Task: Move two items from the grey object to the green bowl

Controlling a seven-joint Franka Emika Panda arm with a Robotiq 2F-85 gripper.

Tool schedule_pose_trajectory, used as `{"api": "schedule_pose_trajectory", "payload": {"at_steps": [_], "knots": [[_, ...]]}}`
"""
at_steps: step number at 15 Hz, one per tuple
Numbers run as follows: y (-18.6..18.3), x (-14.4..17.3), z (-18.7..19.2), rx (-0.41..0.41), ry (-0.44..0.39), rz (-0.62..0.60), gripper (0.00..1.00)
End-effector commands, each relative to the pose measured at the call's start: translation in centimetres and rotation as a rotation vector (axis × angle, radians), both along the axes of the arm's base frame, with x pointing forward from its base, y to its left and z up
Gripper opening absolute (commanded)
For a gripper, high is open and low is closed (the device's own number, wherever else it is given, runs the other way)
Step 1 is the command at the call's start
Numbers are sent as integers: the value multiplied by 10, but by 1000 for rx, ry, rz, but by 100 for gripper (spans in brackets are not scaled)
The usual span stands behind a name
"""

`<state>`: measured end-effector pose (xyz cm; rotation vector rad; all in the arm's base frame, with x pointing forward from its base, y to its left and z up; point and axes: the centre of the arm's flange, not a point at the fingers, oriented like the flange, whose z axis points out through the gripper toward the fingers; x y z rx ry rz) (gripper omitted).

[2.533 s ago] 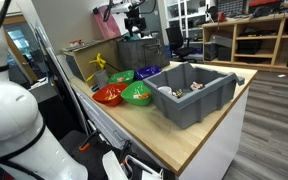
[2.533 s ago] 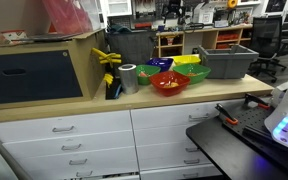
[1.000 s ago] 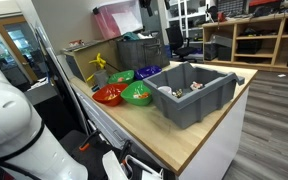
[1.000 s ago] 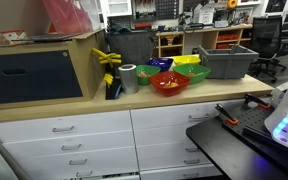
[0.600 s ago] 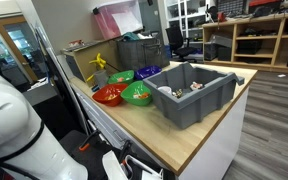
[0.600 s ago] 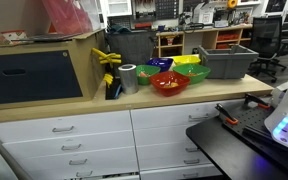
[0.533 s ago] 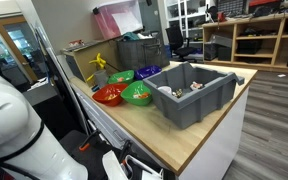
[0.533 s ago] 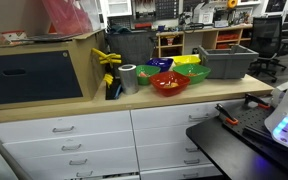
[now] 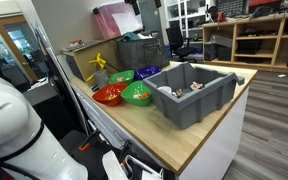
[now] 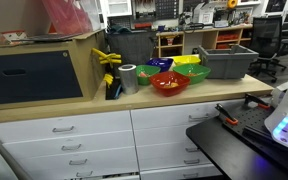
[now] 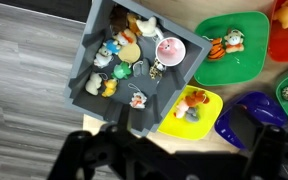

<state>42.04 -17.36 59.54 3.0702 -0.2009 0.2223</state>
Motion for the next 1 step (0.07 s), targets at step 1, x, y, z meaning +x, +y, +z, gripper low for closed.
{"api": "schedule_pose_trajectory", "payload": {"at_steps": [1], "knots": [[0, 0, 0, 0, 0, 0, 100]]}}
